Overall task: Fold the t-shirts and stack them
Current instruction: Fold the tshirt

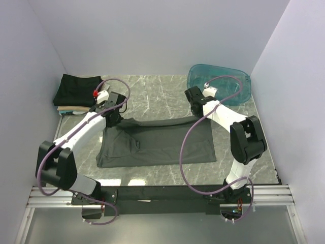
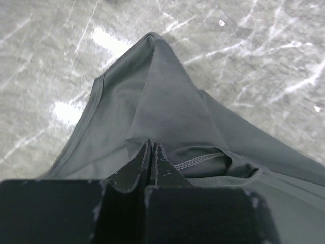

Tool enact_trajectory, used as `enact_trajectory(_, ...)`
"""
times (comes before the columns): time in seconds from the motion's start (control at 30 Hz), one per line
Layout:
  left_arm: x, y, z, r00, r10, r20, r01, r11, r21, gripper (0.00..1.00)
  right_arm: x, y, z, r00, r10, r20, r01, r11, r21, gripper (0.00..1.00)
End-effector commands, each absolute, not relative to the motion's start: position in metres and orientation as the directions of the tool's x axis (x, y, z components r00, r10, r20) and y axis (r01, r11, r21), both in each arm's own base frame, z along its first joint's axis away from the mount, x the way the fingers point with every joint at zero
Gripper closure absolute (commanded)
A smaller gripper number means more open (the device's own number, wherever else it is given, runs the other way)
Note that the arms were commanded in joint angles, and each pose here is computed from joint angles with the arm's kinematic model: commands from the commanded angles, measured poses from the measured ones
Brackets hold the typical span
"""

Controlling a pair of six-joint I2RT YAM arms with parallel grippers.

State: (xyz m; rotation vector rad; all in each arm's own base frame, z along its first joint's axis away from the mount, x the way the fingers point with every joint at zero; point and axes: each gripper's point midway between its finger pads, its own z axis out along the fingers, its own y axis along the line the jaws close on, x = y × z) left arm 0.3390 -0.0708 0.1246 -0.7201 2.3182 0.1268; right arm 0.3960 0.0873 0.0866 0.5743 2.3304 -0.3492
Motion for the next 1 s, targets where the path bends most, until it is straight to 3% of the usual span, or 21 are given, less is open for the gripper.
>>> enact_trajectory(0.0, 0.326, -0.07, 0.138, -0.55, -0.501, -0.668, -0.56, 0.815, -0.151, 1.0, 0.396, 0.083, 0.112, -0.593, 0.303, -0.746, 0.513, 0.857, -0.059, 1.0)
enact_trajectory(0.47, 0.266, -0.058, 0.141, -0.488, -0.573, -0.658, -0.705, 0.704, -0.091, 1.0, 0.395, 0.095, 0.12, -0.603, 0.257, -0.756, 0.447, 0.893, -0.053, 1.0)
enact_trajectory(0.97, 0.211, -0.074, 0.13, -0.535, -0.584, -0.61, -0.725, 0.688, -0.022, 1.0, 0.383, 0.09, 0.123, -0.592, 0.252, -0.765, 0.44, 0.897, -0.046, 1.0)
